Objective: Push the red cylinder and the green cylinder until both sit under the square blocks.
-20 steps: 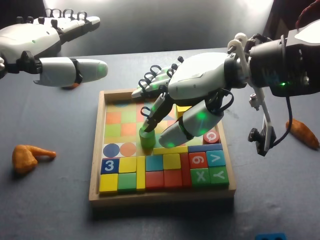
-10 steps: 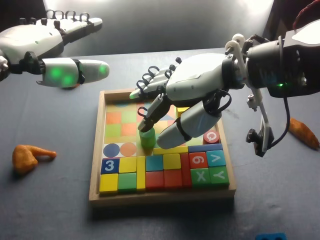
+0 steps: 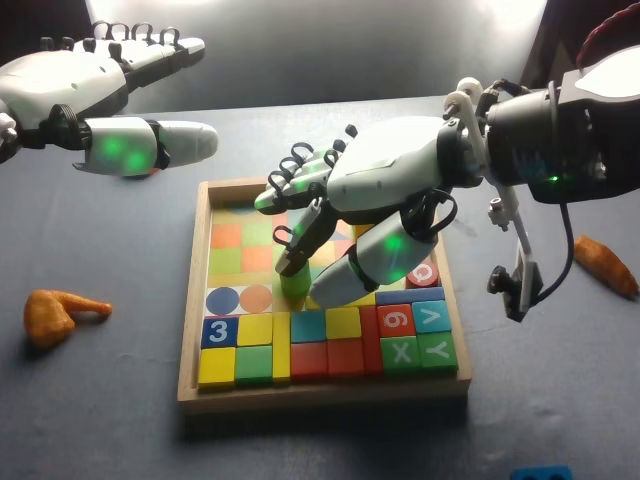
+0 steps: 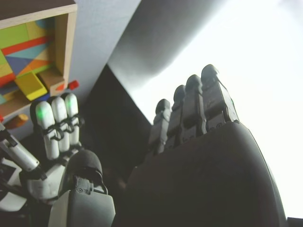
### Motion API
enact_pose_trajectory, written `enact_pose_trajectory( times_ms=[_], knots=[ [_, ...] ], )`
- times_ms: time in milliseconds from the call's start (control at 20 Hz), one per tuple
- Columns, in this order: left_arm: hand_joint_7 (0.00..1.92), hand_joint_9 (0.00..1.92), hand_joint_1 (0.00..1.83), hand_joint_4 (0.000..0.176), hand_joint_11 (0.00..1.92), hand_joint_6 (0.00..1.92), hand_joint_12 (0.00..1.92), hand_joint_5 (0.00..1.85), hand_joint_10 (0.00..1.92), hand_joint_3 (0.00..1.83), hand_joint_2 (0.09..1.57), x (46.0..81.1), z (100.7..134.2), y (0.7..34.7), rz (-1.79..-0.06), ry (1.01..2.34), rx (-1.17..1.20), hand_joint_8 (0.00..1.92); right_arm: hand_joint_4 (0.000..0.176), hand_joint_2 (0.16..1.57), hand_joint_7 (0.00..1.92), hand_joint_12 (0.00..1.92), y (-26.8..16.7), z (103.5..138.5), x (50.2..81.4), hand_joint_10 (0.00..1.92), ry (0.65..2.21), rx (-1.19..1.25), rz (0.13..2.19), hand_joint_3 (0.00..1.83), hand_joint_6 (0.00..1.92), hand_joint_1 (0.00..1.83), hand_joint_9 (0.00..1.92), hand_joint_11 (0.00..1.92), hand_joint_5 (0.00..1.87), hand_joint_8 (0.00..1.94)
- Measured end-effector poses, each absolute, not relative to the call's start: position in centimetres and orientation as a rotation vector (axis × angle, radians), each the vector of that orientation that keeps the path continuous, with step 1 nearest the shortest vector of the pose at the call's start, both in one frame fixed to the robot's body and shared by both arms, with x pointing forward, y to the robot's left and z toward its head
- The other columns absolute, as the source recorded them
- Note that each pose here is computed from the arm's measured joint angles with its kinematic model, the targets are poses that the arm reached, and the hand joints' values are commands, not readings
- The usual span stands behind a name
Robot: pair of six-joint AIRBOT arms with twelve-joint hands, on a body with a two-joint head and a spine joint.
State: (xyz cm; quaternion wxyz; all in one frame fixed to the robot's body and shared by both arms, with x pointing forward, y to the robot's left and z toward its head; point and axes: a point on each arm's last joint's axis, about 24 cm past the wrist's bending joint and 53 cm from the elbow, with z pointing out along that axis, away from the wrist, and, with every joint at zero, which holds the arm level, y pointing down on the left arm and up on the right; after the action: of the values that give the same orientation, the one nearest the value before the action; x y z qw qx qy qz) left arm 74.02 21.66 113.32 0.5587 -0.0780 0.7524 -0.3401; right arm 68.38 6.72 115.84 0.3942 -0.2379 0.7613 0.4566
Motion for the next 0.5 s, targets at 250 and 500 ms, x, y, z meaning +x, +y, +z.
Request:
enact_pose_trajectory(
  times_ms=[250,500],
  knots=[
    [0.0,0.0,0.0,0.09,0.0,0.0,0.0,0.0,0.0,0.0,1.12,74.06,113.18,21.47,-0.807,1.776,-0.187,0.0,0.176,1.19,0.0,0.0,6.75,115.78,68.43,0.0,1.932,-0.602,1.157,0.0,0.0,0.0,0.0,0.0,0.53,0.0],
    [0.0,0.0,0.03,0.122,0.0,0.0,0.0,0.0,0.0,0.01,1.17,74.08,113.2,21.48,-0.807,1.775,-0.188,0.0,0.176,1.2,0.0,0.0,6.63,115.86,68.58,0.0,1.931,-0.6,1.157,0.0,0.01,0.03,0.0,0.0,0.56,0.0]
  ],
)
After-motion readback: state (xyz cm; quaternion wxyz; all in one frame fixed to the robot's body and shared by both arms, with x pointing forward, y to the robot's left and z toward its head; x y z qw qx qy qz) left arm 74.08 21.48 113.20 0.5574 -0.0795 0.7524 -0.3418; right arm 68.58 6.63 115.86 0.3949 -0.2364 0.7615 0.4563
